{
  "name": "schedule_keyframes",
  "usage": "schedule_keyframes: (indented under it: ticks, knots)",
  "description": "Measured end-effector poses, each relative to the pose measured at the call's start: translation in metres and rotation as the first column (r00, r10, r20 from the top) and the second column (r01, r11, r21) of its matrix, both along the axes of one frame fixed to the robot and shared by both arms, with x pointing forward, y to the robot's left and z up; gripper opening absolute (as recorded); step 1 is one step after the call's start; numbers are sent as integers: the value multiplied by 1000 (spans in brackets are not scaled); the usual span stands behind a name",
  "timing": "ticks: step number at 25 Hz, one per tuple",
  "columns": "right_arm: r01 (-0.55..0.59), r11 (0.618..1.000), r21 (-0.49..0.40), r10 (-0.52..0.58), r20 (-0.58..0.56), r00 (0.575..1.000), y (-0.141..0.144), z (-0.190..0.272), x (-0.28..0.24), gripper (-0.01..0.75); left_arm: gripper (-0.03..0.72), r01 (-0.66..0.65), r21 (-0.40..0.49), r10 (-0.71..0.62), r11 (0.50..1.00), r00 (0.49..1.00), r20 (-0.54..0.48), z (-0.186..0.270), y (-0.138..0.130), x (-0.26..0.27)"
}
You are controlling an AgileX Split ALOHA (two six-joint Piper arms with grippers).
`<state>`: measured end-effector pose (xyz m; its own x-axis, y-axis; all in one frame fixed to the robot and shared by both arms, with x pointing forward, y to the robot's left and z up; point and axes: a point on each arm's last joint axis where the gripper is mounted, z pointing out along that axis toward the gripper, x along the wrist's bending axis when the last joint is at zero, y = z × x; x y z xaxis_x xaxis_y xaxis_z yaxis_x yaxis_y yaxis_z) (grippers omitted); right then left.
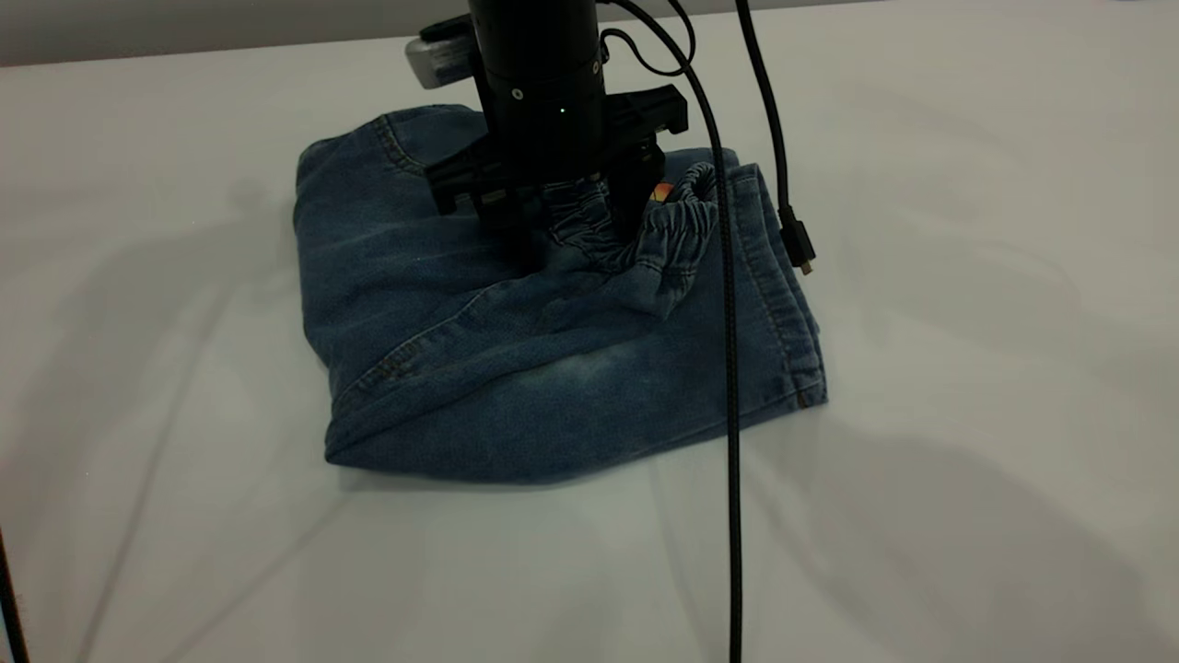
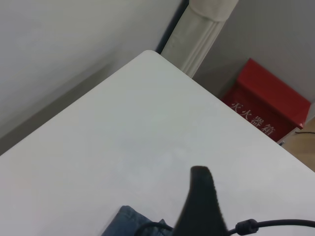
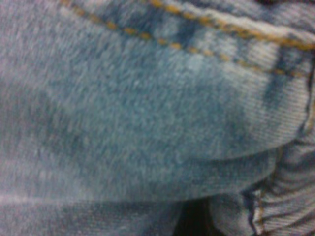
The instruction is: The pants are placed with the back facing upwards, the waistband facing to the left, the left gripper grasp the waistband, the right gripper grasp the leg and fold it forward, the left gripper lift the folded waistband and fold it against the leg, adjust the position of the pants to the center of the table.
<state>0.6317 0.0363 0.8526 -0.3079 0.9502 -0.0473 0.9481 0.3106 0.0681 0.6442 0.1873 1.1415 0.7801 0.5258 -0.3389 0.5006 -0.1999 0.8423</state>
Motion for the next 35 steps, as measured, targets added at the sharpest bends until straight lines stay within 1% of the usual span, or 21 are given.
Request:
schedule_keyframes:
  ticks: [4, 9, 12, 16, 21, 23, 25, 27, 29, 32, 35]
  knots:
    - [108, 994, 10, -108, 3, 994, 0, 0, 0, 476, 498, 0, 0, 0, 1000, 1000, 0, 0, 0, 0]
    - [134, 991, 15, -134, 18, 991, 1, 3, 2, 476, 498, 0, 0, 0, 1000, 1000, 0, 0, 0, 0]
    - [144, 989, 33, -147, 85, 985, 2, 22, 9, 476, 498, 0, 0, 0, 1000, 1000, 0, 0, 0, 0]
    - [118, 989, 88, -135, 213, 968, 3, 71, 18, 476, 498, 1, 0, -1, 1000, 1000, 0, 0, 0, 0]
    - [11, 996, 93, -41, 323, 946, -3, 127, 17, 476, 498, 15, 7, -15, 1000, 1000, 2, 3, 0, -4]
    - [-48, 994, 100, 9, 360, 933, -6, 153, 13, 476, 498, 16, 20, -17, 1000, 1000, 25, 12, 2, -10]
    - [-121, 986, 112, 68, 398, 915, -10, 182, 7, 476, 498, 9, 57, -13, 998, 998, 57, 22, 4, -18]
    - [-197, 970, 139, 117, 441, 890, -15, 217, -3, 476, 498, 1, 107, -9, 994, 997, 78, 34, 8, -29]
    - [-276, 947, 166, 165, 487, 858, -21, 253, -15, 476, 498, -9, 157, -4, 988, 997, 82, 44, 12, -42]
    - [-369, 903, 218, 187, 575, 796, -38, 316, -43, 476, 498, -35, 227, 17, 973, 996, 84, 61, 19, -64]
    - [-427, 867, 258, 173, 647, 743, -61, 369, -75, 476, 498, -80, 279, 52, 957, 993, 107, 81, 27, -88]
